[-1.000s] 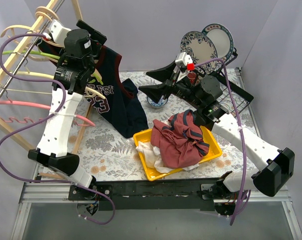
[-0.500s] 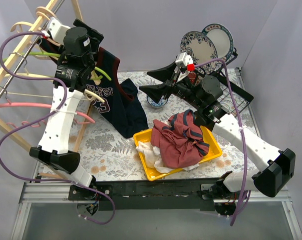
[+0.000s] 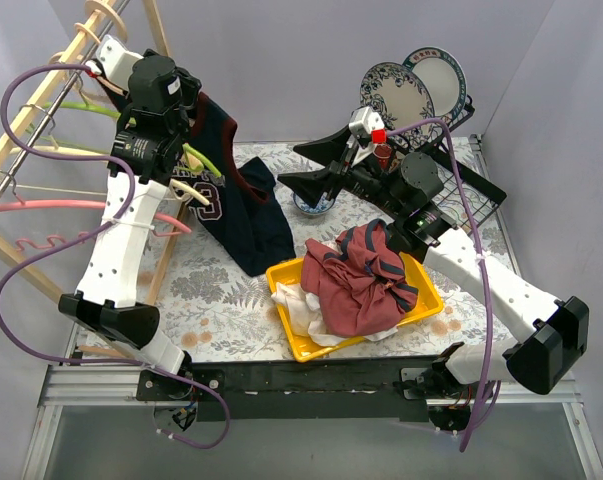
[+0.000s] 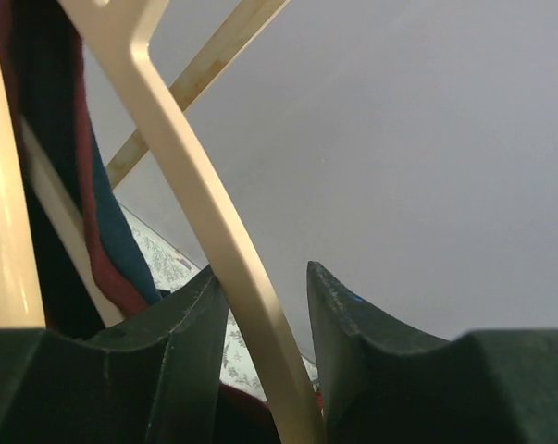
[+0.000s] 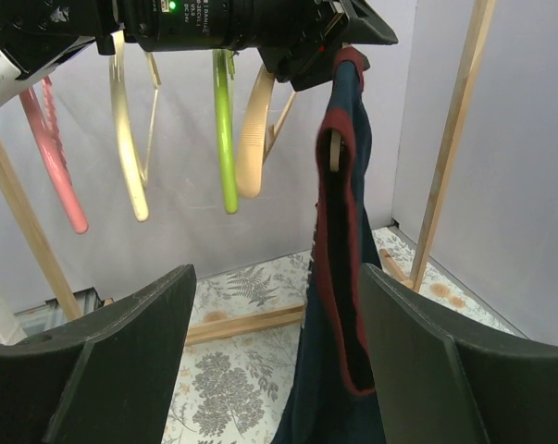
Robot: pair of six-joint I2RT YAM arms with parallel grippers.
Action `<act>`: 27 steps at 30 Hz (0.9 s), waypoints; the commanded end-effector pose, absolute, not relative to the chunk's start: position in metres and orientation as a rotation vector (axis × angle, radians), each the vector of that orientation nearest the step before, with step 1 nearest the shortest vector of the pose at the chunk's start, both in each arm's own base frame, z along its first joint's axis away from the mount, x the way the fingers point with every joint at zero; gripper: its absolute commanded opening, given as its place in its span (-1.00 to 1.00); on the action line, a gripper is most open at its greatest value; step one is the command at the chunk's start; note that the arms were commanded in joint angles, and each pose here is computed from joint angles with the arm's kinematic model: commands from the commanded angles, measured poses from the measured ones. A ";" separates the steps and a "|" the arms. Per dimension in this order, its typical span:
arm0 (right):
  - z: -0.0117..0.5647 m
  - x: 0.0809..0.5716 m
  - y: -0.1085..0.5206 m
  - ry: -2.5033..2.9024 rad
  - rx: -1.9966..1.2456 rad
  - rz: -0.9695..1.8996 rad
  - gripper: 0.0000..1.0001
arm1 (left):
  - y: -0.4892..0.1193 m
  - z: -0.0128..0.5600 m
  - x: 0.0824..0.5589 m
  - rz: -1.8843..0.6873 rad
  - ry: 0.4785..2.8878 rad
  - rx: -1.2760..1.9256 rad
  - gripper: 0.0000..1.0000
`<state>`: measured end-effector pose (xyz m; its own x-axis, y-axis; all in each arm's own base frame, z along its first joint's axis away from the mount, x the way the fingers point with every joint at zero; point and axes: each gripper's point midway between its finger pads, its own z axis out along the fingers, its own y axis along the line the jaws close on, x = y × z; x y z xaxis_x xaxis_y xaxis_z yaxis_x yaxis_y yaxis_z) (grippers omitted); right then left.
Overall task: Remove the tank top from the hanger
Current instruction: Pick up the hanger from the clothesline.
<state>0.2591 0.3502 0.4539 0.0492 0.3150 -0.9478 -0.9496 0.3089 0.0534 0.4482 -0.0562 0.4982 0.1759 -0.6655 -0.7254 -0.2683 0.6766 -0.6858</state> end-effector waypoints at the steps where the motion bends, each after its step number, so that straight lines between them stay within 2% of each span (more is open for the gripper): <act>1: 0.475 0.255 0.343 1.041 -0.723 1.094 0.58 | -0.043 0.533 0.424 -0.349 1.313 -0.830 -0.30; 9: 0.471 0.255 0.345 1.055 -0.718 1.110 0.58 | -0.049 0.549 0.420 -0.403 1.288 -0.795 -0.49; 13: 0.474 0.256 0.345 1.053 -0.723 1.101 0.58 | -0.052 0.560 0.416 -0.437 1.274 -0.776 -0.72; 21: 0.480 0.258 0.344 1.045 -0.717 1.085 0.58 | -0.058 0.578 0.406 -0.501 1.255 -0.743 -1.00; 27: 0.493 0.254 0.339 1.027 -0.718 1.066 0.58 | -0.079 0.585 0.395 -0.627 1.291 -0.668 -1.00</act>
